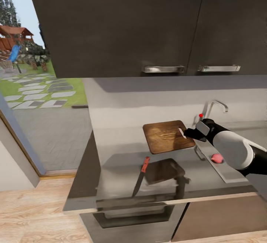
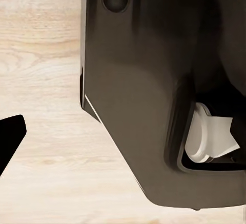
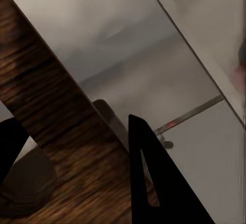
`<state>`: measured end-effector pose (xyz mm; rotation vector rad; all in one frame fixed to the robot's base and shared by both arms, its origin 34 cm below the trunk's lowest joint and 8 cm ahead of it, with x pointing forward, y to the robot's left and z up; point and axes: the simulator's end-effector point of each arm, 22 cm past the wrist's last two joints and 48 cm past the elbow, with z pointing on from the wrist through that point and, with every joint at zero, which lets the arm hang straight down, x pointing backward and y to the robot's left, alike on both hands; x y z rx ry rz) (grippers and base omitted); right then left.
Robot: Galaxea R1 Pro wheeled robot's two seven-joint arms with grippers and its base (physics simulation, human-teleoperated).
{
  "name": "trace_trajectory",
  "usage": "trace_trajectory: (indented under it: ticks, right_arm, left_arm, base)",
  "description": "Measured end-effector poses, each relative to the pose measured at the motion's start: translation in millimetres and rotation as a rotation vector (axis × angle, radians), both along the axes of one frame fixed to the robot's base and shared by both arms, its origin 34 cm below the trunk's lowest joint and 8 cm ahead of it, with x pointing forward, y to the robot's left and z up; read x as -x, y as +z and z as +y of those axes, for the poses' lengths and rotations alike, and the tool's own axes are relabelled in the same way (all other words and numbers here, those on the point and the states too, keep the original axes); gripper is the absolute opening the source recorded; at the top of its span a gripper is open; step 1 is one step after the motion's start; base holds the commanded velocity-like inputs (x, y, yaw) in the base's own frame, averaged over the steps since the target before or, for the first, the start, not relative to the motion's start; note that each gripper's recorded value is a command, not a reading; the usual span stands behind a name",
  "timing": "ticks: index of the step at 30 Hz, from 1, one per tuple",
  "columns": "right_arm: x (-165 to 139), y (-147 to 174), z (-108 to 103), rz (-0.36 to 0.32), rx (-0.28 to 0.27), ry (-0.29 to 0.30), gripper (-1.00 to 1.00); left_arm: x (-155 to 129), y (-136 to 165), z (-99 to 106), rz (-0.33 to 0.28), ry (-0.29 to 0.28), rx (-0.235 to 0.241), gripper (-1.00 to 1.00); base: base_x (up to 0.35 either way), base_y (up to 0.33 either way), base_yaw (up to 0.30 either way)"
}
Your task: In the kitchen, take the Vidalia onion out of the sink, dice it on the chopping board with the paring knife, put the diced onion into the bowl on the countertop, then place both the paring knife and the chopping board into the sink.
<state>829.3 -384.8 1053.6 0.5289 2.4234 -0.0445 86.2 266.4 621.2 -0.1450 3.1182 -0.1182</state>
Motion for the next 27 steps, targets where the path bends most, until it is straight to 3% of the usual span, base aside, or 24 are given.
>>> trace_trajectory:
  ticks: [6, 9, 18, 27]
  right_arm:
    - [-1.5, -1.6, 12.2, 0.001, -0.007, 0.014, -1.00]
    - [-3.5, -3.8, 30.5, 0.001, -0.017, 0.034, -1.00]
    - [-4.6, -14.6, 60.3, -0.006, 0.013, 0.049, -1.00]
    - [1.2, -30.0, 87.4, 0.012, 0.003, 0.080, -1.00]
  left_arm:
    - [0.1, 0.0, 0.1, 0.000, 0.000, -0.001, 1.00]
    - [0.1, 0.0, 0.2, 0.000, 0.001, -0.001, 1.00]
    - [1.0, 0.0, 0.4, 0.002, 0.004, -0.002, 1.00]
    - [4.2, 0.2, 0.3, 0.009, 0.005, -0.002, 1.00]
  base:
    - [0.000, -0.198, 0.000]
    - [0.000, -0.198, 0.000]
    - [0.000, -0.192, 0.000]
    - [0.000, -0.039, 0.000]
